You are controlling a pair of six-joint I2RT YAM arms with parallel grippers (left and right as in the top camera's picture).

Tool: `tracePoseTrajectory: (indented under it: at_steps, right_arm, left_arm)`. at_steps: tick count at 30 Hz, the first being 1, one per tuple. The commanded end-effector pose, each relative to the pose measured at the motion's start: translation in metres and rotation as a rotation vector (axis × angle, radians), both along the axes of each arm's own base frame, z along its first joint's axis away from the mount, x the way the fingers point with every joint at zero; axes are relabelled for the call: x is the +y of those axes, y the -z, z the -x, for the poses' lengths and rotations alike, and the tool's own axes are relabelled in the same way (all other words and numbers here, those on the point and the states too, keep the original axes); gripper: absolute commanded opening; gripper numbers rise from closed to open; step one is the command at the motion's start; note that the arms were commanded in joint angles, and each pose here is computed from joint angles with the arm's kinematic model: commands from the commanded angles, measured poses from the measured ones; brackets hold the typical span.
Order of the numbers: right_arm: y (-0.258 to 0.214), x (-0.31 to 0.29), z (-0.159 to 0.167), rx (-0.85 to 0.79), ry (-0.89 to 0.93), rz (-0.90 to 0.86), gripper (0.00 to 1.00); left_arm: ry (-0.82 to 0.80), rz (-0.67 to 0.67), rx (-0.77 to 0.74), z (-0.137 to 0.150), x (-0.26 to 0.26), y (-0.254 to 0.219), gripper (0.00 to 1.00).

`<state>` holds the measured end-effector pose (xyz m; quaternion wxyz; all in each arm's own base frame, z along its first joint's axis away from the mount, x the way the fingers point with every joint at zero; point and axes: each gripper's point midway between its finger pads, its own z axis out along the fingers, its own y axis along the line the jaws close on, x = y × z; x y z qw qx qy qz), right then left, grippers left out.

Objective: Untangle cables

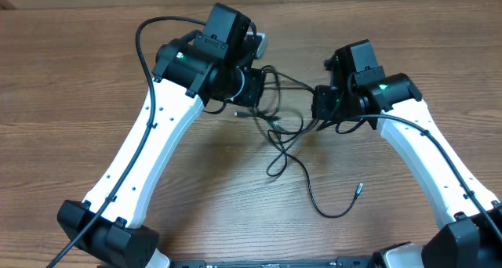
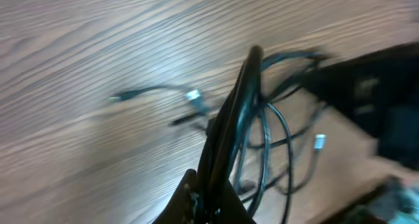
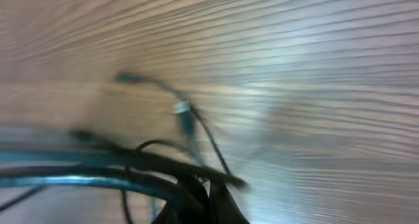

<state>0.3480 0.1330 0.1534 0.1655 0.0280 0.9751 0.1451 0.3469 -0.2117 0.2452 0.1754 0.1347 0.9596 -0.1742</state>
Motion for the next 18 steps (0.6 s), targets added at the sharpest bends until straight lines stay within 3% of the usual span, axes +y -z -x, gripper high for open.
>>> tracePoseTrajectory:
  at_steps: [1, 4, 6, 8, 10, 15, 18]
  right_arm:
    - [-0.009, -0.058, -0.017, -0.069, 0.189, 0.187, 0.04]
    - [-0.018, -0.064, -0.019, -0.095, 0.208, 0.185, 0.04]
    - [-0.029, -0.066, -0.021, -0.126, 0.216, 0.183, 0.04]
    - [-0.043, -0.07, -0.024, -0.165, 0.233, 0.195, 0.04]
    - [-0.06, -0.076, -0.027, -0.217, 0.257, 0.215, 0.04]
    - [-0.108, -0.082, -0.029, -0.347, 0.293, 0.201, 0.04]
    - [-0.129, -0.059, -0.028, -0.388, 0.221, 0.074, 0.04]
  left_arm:
    - [-0.131, -0.163, -0.104, -0.02, 0.055, -0.01, 0.05]
    - [-0.181, -0.193, -0.115, -0.028, 0.073, -0.011, 0.11]
    - [-0.231, -0.208, -0.117, -0.032, 0.086, -0.011, 0.23]
    - [-0.275, -0.217, -0.113, -0.036, 0.099, -0.011, 0.25]
    - [-0.314, -0.217, -0.102, -0.038, 0.112, -0.01, 0.25]
    - [-0.406, -0.171, -0.064, -0.041, 0.13, -0.009, 0.04]
    - [-0.37, -0.088, -0.044, -0.04, 0.116, -0.011, 0.05]
